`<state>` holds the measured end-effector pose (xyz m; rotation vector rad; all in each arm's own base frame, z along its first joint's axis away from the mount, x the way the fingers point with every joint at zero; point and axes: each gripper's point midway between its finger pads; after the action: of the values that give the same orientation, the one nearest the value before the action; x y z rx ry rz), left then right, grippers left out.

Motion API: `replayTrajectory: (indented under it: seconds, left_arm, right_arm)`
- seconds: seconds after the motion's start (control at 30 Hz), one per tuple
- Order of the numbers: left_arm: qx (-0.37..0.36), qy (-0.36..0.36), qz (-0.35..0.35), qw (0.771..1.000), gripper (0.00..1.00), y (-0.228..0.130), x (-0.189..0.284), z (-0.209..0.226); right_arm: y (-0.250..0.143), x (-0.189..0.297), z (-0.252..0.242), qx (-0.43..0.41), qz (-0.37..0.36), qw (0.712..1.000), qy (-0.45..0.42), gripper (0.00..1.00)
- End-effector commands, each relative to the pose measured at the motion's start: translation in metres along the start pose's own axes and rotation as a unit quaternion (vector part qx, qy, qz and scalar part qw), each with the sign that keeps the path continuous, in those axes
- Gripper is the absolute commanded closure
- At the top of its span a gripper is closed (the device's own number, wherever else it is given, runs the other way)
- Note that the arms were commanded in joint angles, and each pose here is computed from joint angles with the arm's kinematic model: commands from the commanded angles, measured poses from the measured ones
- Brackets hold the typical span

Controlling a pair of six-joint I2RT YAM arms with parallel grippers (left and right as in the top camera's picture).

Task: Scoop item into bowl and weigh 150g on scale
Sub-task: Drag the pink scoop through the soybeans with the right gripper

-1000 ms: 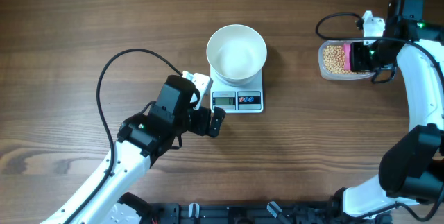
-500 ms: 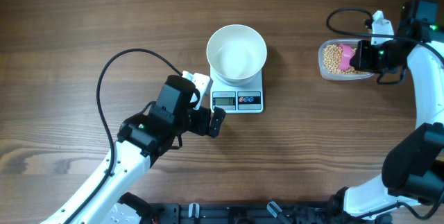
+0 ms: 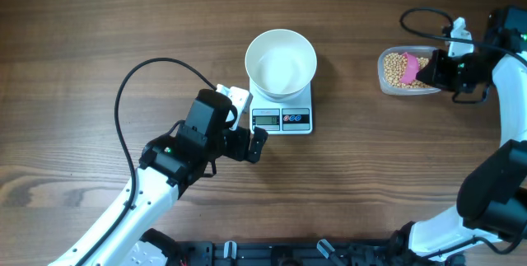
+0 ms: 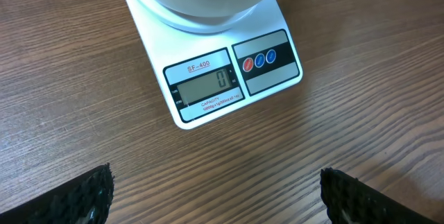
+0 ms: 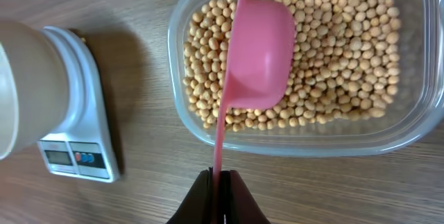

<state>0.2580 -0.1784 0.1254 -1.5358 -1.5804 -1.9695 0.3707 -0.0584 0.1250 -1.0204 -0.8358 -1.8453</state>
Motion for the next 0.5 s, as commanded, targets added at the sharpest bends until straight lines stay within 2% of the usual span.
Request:
replayTrajectory:
  seconds: [0.0, 0.13, 0.47]
  left_arm:
    - [-0.009, 0.002, -0.008, 1.000, 0.00, 0.008, 0.002, -0.001]
    - [-0.009, 0.002, -0.008, 1.000, 0.00, 0.008, 0.002, -0.001]
    - [-0.009, 0.002, -0.008, 1.000, 0.00, 0.008, 0.002, -0.001]
  right_arm:
    - [-0.005, -0.007, 0.005, -0.033, 0.022, 0.997, 0.061, 0.96]
    - [-0.001, 0.001, 0.002, -0.051, 0.013, 0.994, 0.093, 0.96]
    - [0.007, 0.014, -0.018, -0.096, -0.007, 0.989, 0.111, 0.95]
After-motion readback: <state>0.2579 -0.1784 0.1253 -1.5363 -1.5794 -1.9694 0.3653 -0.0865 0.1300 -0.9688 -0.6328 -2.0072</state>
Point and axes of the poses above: each gripper's point midway between its finger pads, its own x axis back along the fingers, its own z axis along the line the jaws close on, y = z × x, and after that the axes turned 14 degrees about -x, right-handed
